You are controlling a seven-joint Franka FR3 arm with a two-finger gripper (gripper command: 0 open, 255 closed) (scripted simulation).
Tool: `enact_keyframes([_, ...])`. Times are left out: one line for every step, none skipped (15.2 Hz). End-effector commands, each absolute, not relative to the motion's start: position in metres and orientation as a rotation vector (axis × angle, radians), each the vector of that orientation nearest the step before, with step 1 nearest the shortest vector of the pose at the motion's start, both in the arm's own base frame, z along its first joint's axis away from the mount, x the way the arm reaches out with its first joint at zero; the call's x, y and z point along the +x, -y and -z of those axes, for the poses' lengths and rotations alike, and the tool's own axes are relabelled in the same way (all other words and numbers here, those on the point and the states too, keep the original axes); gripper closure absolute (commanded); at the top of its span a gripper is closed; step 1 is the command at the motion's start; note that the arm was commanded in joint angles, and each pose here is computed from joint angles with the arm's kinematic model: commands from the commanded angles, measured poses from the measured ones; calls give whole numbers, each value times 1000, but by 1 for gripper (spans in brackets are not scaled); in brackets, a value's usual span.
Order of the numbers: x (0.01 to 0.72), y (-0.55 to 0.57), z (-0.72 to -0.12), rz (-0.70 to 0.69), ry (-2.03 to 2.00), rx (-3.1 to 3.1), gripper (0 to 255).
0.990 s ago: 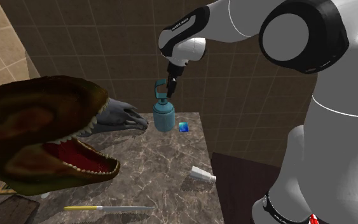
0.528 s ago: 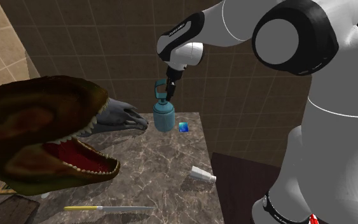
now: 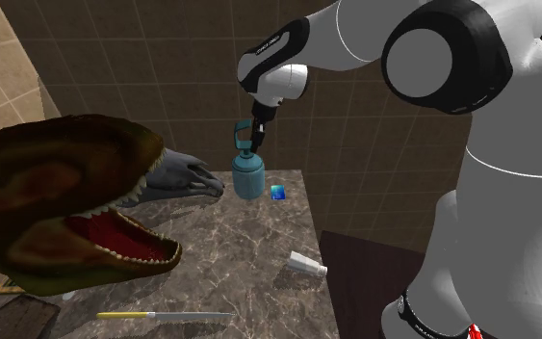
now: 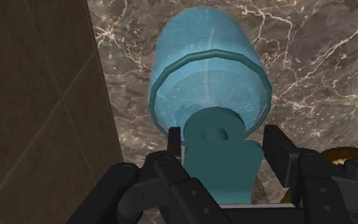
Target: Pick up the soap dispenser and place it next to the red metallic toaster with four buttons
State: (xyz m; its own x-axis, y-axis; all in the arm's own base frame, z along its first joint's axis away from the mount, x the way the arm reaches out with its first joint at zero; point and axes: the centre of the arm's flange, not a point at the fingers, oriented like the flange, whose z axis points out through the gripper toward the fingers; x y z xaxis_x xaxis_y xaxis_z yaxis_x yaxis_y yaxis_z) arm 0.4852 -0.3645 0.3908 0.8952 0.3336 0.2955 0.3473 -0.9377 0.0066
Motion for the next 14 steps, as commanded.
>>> enact_keyframes([485, 364, -390, 456, 542, -3013, 255])
enact_keyframes([485, 364, -391, 456, 542, -3013, 255])
enact_keyframes([485, 364, -390, 456, 542, -3013, 255])
enact_keyframes([485, 364, -391, 456, 542, -3013, 255])
enact_keyframes([485, 364, -390, 456, 542, -3013, 255])
enact_keyframes([485, 364, -396, 456, 542, -3013, 255])
enact_keyframes([485, 364, -401, 456, 542, -3013, 255])
enact_keyframes([485, 364, -406, 456, 542, -3013, 255])
enact_keyframes([485, 364, -412, 456, 542, -3013, 255])
enact_keyframes([485, 364, -417, 456, 542, -3013, 255])
enact_keyframes([485, 364, -422, 456, 542, -3013, 255])
enact_keyframes([485, 364, -427, 456, 542, -3013, 255])
enact_keyframes([485, 364, -433, 456, 542, -3013, 255])
enact_keyframes([485, 364, -438, 456, 542, -3013, 255])
